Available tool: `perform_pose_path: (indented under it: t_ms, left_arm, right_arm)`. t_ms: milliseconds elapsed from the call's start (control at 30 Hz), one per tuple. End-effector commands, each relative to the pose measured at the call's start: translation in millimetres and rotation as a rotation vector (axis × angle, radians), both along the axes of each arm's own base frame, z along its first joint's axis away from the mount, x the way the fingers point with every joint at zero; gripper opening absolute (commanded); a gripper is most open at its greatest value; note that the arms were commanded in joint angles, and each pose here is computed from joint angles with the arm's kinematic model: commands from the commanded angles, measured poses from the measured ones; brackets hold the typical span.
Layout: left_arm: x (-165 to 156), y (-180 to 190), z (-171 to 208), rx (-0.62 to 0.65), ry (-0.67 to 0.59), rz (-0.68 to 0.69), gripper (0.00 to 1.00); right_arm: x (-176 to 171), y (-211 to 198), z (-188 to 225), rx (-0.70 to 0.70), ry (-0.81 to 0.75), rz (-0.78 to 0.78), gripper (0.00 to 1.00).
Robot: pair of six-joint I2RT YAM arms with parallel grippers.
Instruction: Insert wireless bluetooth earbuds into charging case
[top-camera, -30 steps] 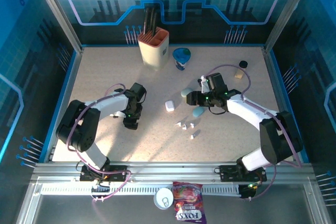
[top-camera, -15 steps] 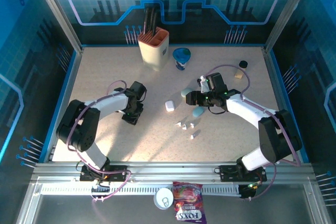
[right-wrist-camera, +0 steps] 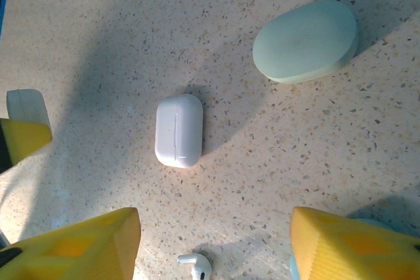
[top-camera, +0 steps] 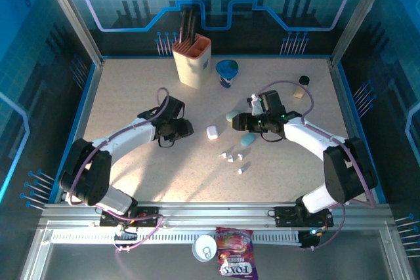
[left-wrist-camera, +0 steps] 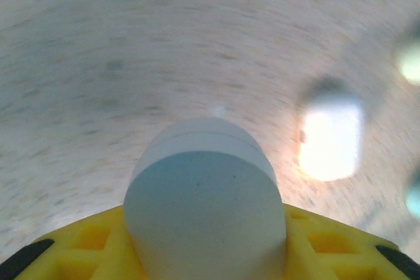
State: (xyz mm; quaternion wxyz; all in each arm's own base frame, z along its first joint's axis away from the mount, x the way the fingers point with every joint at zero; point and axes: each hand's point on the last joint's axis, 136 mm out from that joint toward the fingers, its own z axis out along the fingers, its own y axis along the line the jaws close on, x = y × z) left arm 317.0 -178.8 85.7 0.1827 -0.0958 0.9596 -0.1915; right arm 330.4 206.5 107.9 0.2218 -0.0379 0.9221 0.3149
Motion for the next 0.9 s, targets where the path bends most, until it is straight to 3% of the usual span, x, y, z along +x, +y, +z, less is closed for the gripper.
perform_pose_path:
  t_ms: [0, 167, 200, 433, 667, 867]
  left_arm:
    - [-1, -61, 45, -0.094, -0.223, -0.465, 0.32]
    - [-9, -90, 60, -0.061, -0.421, -0.702, 0.31]
    - [-13, -96, 62, -0.073, -0.457, -0.760, 0.27]
    - [-13, -111, 71, -0.024, -0.551, -0.905, 0.25]
    - [-16, -127, 80, 0.019, -0.638, -1.004, 0.23]
    - [-18, -134, 85, 0.012, -0.664, -1.011, 0.25]
  right_arm:
    - [8, 3, 33, 0.077, -0.057, 0.003, 0.62]
    - [-2, 6, 53, 0.205, -0.031, 0.014, 0.62]
    - [-4, 8, 59, 0.248, -0.027, 0.022, 0.62]
    - [-27, 22, 81, 0.453, 0.037, 0.116, 0.62]
    - [-36, 36, 84, 0.450, 0.051, 0.165, 0.62]
    - [-40, 49, 75, 0.422, 0.081, 0.202, 0.61]
